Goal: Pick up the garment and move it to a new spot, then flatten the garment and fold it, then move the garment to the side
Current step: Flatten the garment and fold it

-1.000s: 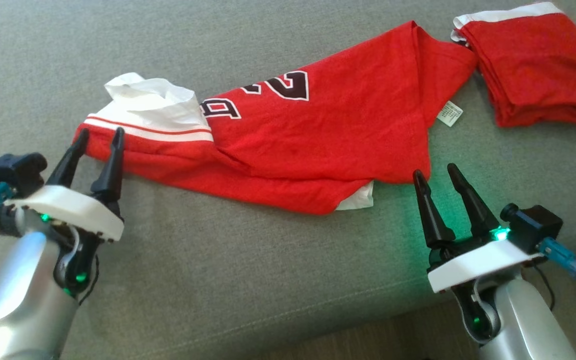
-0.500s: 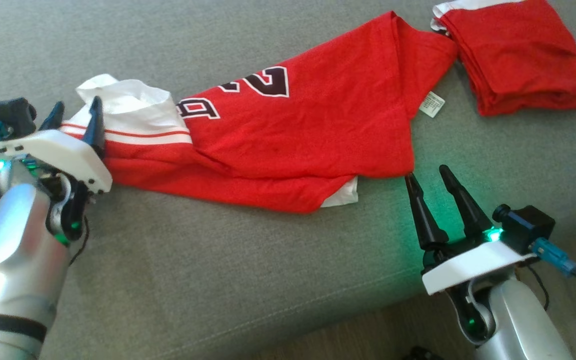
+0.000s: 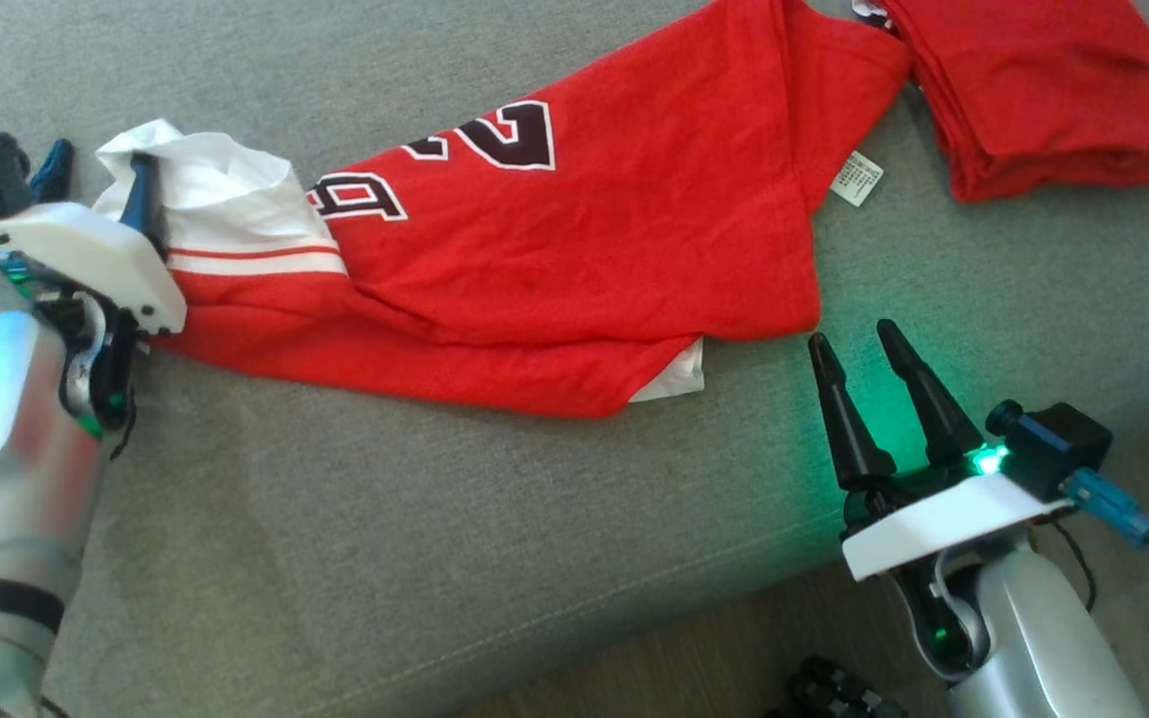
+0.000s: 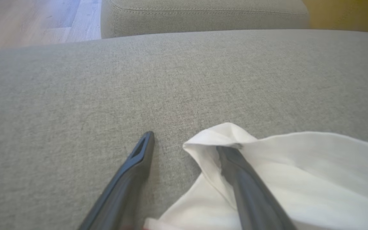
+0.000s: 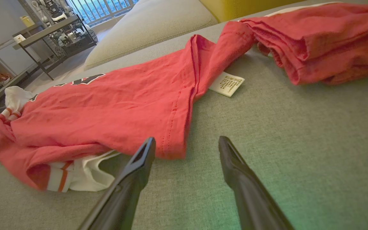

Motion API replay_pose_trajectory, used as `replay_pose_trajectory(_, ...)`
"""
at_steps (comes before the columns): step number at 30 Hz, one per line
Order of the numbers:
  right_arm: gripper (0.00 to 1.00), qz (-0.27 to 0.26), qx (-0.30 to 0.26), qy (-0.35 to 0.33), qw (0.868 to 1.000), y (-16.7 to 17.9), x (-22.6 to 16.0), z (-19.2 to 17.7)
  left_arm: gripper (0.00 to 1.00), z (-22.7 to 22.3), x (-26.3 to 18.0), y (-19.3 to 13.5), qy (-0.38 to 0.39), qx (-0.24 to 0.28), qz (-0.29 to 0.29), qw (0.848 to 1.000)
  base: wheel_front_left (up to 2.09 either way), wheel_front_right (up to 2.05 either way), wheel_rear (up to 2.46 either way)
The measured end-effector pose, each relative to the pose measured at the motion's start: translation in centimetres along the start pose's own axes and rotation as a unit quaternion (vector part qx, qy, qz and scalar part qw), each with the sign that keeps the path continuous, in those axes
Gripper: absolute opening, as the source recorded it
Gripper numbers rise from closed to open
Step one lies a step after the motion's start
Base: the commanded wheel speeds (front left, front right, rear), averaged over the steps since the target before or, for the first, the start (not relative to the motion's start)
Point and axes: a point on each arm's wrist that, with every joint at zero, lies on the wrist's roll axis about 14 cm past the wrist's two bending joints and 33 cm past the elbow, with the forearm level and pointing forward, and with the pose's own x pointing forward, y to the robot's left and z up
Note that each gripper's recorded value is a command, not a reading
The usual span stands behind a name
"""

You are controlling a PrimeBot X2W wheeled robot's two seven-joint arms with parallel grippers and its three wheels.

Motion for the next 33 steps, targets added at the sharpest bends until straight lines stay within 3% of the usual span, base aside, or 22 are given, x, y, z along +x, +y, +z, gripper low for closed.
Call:
replay_pose_trajectory(1, 1.00, 0.000, 0.000, 0.000, 1.000, 0.0, 0.1, 0.0, 0.80, 0.0, 0.1, -0.1, 0.000, 0.006, -0.003, 1.000, 0.00, 0.00, 0.00)
replay_pose_trajectory(2, 1.00, 0.001, 0.001, -0.002, 1.000, 0.1, 0.2, 0.1, 0.44, 0.2, 0.1, -0.2, -0.004, 0.009, -0.006, 1.000, 0.00, 0.00, 0.00)
replay_pose_trajectory(3, 1.00, 0.002, 0.003, -0.005, 1.000, 0.1, 0.3, 0.3, 0.00, 0.2, 0.1, -0.3, -0.004, 0.013, -0.008, 1.000, 0.00, 0.00, 0.00)
replay_pose_trajectory(13, 1.00, 0.013, 0.002, -0.023, 1.000, 0.8, 0.5, 1.5, 0.00, 2.5, -1.8, -1.4, -0.059, 0.037, -0.027, 0.997, 0.00, 0.00, 0.00)
replay_pose_trajectory(20, 1.00, 0.032, 0.003, -0.017, 0.999, 2.1, 0.9, 1.0, 0.00, 4.7, -4.8, 0.3, -0.111, 0.045, -0.002, 0.993, 0.00, 0.00, 0.00)
replay_pose_trajectory(33, 1.00, 0.033, -0.012, 0.053, 0.998, 2.2, 1.6, -3.3, 0.00, 5.7, -8.7, 2.3, -0.135, 0.042, 0.032, 0.989, 0.00, 0.00, 0.00)
